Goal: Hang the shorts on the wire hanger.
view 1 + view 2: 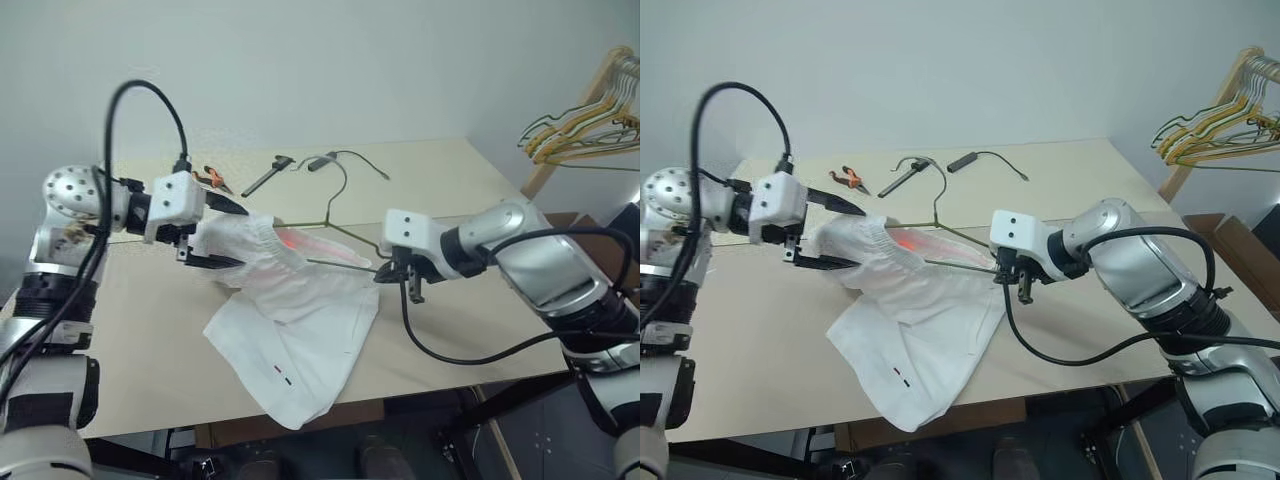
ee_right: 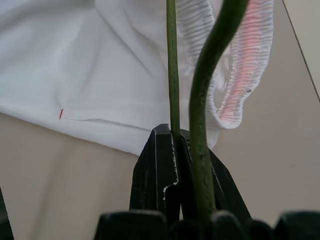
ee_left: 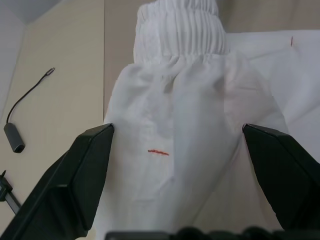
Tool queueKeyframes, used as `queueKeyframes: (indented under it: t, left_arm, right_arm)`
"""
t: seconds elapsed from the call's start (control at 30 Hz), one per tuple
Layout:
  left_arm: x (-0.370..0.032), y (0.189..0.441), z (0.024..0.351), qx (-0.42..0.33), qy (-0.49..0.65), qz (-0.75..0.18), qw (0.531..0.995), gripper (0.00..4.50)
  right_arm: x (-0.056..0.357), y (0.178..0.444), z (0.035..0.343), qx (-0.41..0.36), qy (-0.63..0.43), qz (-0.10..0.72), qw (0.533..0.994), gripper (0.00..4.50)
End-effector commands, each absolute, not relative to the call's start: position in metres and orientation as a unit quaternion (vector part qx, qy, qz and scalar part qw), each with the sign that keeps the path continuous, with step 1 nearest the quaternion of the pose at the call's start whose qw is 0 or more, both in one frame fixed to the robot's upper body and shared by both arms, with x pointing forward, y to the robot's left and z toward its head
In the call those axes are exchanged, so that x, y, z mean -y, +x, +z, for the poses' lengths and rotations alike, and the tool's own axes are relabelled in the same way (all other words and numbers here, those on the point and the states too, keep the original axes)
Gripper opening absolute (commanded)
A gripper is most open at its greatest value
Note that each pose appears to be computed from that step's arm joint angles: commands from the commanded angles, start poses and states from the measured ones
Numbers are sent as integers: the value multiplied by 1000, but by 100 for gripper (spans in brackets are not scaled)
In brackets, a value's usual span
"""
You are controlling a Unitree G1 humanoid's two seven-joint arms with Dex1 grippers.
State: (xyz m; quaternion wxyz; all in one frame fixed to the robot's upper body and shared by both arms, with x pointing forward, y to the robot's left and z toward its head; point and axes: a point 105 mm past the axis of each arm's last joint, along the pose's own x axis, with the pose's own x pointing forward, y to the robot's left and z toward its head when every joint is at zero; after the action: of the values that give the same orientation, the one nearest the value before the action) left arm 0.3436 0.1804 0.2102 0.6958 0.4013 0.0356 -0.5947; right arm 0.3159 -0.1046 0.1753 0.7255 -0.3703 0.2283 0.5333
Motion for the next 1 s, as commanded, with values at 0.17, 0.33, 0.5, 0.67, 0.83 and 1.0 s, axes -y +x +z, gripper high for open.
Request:
queueKeyframes:
  t: [0.17, 0.33, 0.5, 0.67, 0.83, 1.0]
  left_arm:
    - [-168, 345, 216, -15, 416, -605, 679, 293]
    - [-169, 345, 213, -16, 412, -604, 682, 122]
    - [-169, 345, 213, -14, 402, -599, 693, 1]
    - [-169, 341, 213, -7, 375, -600, 707, 0]
    - [-173, 338, 214, -6, 349, -593, 726, 0]
    - [-182, 336, 212, -15, 312, -577, 755, 0]
  right_arm:
    - [99, 318, 190, -205, -386, 536, 722, 0]
    - [100, 319, 191, -207, -387, 534, 722, 0]
    - [102, 319, 188, -183, -425, 537, 705, 0]
    - [104, 324, 189, -163, -421, 525, 721, 56]
    - [128, 335, 191, -164, -402, 474, 766, 221]
    - [181, 346, 198, -168, -337, 389, 840, 397]
